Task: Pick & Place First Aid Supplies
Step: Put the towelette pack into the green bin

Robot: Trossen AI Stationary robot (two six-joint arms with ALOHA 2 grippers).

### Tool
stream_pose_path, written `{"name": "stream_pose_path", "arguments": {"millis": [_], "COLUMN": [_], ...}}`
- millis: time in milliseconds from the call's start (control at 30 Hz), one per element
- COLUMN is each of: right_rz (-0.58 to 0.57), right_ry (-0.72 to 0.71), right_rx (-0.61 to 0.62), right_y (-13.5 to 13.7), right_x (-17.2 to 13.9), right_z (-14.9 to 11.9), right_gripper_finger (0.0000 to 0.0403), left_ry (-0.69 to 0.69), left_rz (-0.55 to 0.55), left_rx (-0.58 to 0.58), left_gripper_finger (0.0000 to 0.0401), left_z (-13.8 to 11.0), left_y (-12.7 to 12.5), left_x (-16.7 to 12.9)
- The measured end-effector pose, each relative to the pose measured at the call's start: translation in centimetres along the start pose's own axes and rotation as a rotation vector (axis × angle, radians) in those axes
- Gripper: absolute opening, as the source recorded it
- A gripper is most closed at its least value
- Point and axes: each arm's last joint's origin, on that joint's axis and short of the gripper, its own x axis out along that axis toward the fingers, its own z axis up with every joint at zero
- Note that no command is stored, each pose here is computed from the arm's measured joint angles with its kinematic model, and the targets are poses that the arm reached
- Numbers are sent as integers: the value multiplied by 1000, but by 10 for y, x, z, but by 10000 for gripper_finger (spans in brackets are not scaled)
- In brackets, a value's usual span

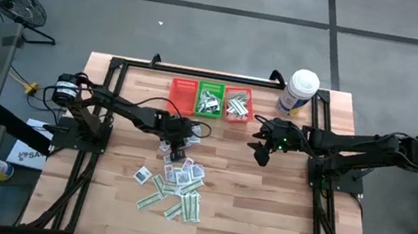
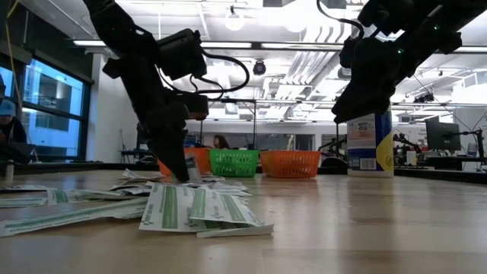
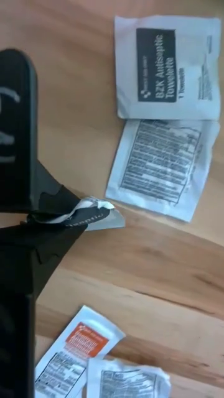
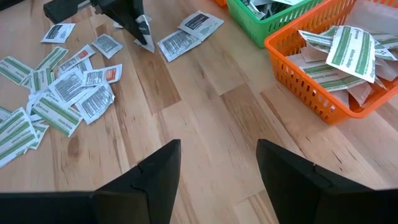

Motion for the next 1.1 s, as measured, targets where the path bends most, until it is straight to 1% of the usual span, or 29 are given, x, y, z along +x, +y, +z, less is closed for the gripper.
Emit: {"name": "stream_pose_path", "arguments": {"millis": [200, 367, 467, 533, 700, 867, 1100], "right_rz": [0, -1, 2, 3, 5, 6, 19], "right_ry": [0, -1, -5, -6, -13, -13, -16], "right_rx": [4, 4, 9, 10, 10, 10, 10], "right_y": [0, 0, 0, 0, 0, 0, 1], "right_x": [0, 0, 0, 0, 0, 0, 0], "right_z": [0, 0, 0, 0, 1, 1, 2], "right_gripper_finger": [204, 204, 204, 204, 204, 204, 204], "left_ry": [21, 38, 72, 124, 134, 103, 120], "left_rz": [-25, -41, -33, -29, -48, -65, -47], "left_rx": [-25, -40, -43, -45, -22, 3, 6], "left_gripper_finger": [3, 2, 1, 1, 1, 0, 0], "left_z": [-1, -2, -3, -6, -2, 7, 19], "left_y": [-1, -1, -1, -1, -9, -20, -25], "left_x": [-1, -9, -15, -21, -27, -32, -44]}}
